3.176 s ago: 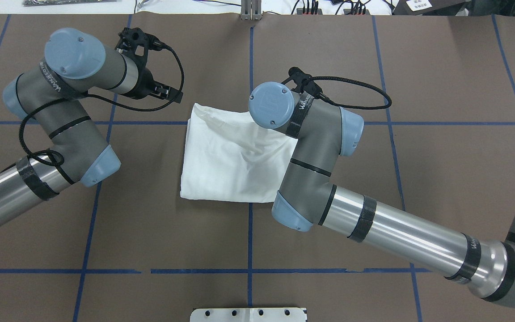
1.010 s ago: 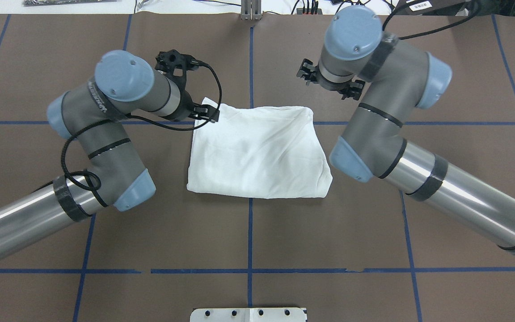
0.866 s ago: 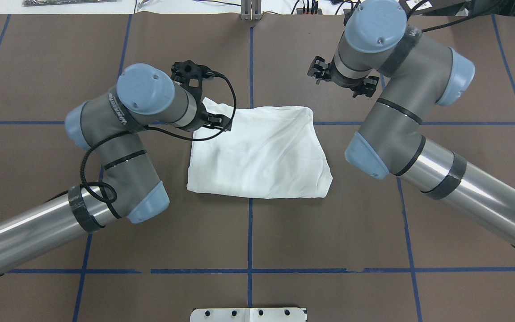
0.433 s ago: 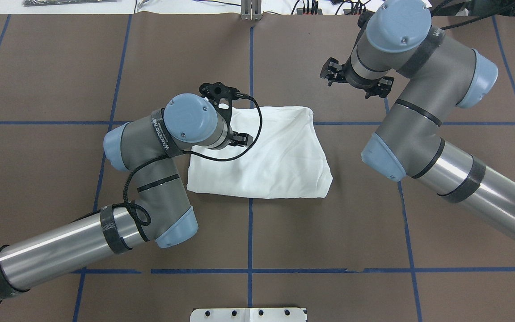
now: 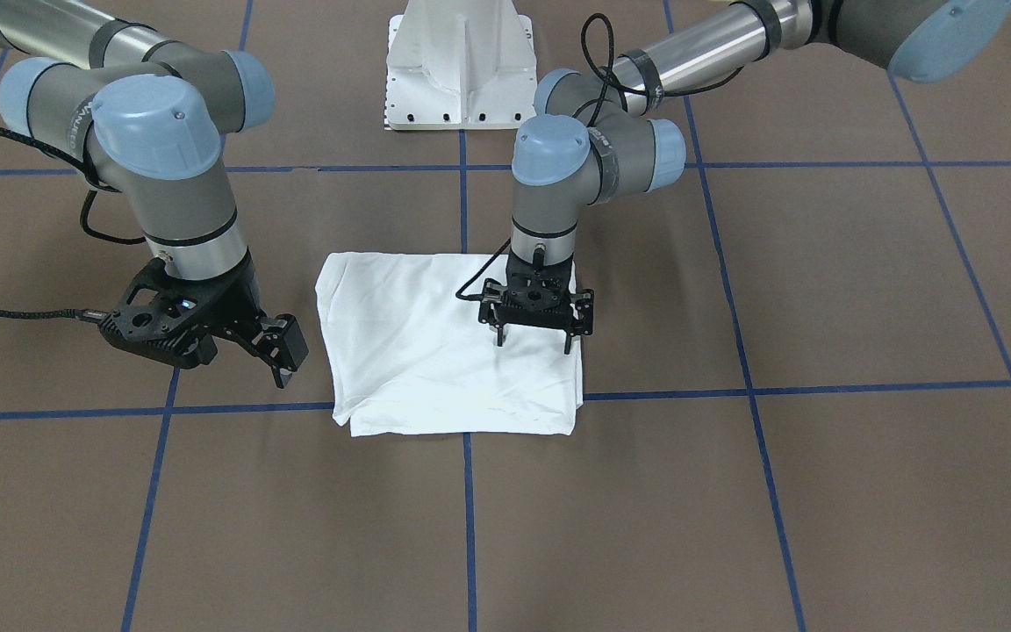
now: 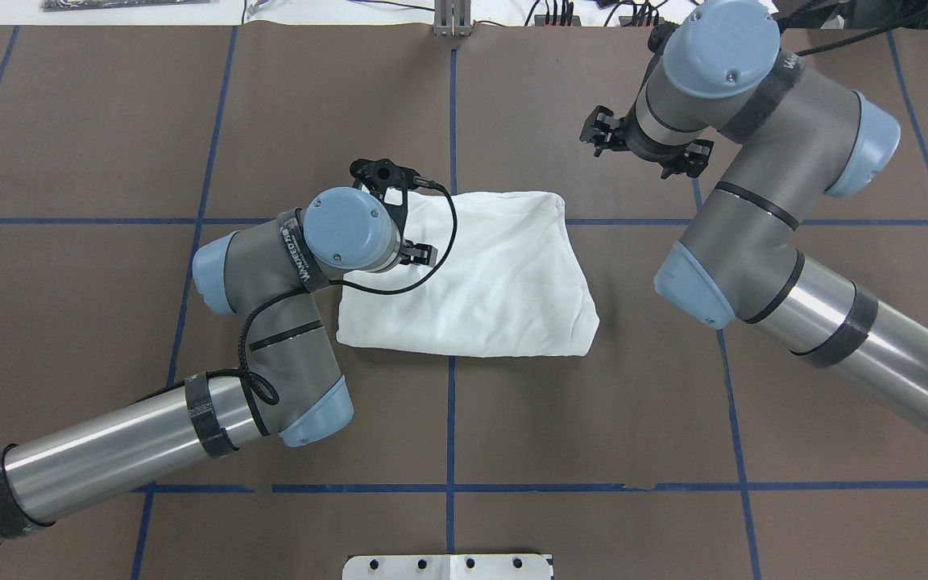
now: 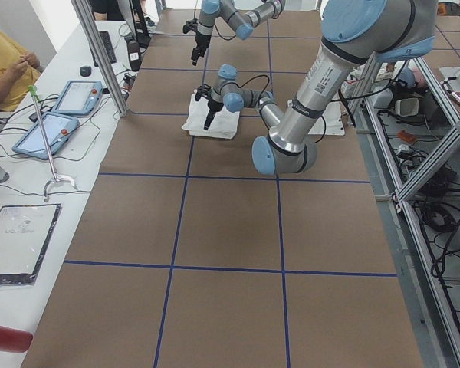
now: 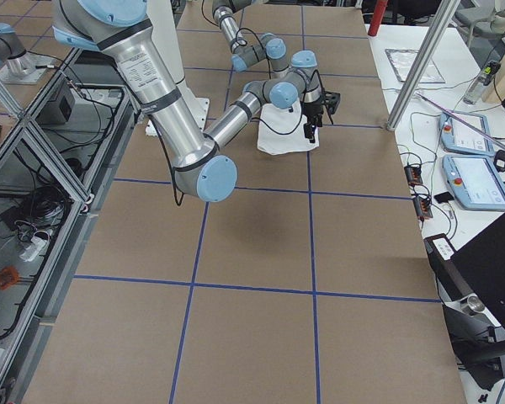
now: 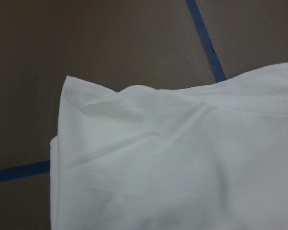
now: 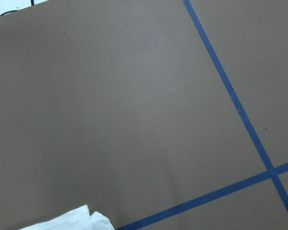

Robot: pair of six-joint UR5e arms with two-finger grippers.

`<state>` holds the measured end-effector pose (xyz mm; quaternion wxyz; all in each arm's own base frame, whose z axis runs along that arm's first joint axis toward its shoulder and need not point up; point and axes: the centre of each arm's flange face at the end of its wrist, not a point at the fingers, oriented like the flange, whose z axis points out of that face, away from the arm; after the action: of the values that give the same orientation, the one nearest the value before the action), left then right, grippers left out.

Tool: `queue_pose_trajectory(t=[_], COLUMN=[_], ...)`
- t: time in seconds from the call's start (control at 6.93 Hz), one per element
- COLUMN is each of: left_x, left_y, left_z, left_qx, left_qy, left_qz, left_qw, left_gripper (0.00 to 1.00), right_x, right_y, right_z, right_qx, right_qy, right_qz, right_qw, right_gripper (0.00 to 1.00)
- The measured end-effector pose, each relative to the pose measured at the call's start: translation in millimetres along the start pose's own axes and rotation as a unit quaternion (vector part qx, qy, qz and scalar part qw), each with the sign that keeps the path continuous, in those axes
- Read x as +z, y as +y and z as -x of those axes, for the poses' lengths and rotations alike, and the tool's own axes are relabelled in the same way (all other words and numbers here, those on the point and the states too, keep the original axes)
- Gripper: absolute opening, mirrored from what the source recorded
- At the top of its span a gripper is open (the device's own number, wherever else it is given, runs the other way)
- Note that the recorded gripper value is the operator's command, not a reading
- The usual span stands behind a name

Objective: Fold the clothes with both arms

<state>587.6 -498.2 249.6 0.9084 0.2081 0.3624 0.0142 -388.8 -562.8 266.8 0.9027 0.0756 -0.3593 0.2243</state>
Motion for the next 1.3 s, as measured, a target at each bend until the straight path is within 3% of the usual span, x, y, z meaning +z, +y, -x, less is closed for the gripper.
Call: queue_pose_trajectory(t=[0.58,0.72,1.01,1.3], left_x=[15,7,-44,-106], left_y=[-48,-56,-69,-55], left_z=[116,128,152,224], left_qx=[0.0,0.008,0.038,0.091], left_qy=[-0.066,-0.065,-0.018,0.009], left_qz=[-0.026,-0.031,-0.029,-0.024], left_qw=[0.9975,0.9974,0.9987,0.9955], left_gripper=[1.0,1.0,1.0,1.0], right_x=[6,8,8,8], right_y=[10,12,6,-46], right_z=[2,3,-5,-66], right_qx=[-0.003,-0.004,-0.01,-0.06], right_qy=[0.004,0.005,0.008,0.023], right_qz=[-0.007,-0.008,-0.001,0.02], right_qw=[1.0,1.0,0.9999,0.9977], right_gripper=[1.0,1.0,1.0,1.0])
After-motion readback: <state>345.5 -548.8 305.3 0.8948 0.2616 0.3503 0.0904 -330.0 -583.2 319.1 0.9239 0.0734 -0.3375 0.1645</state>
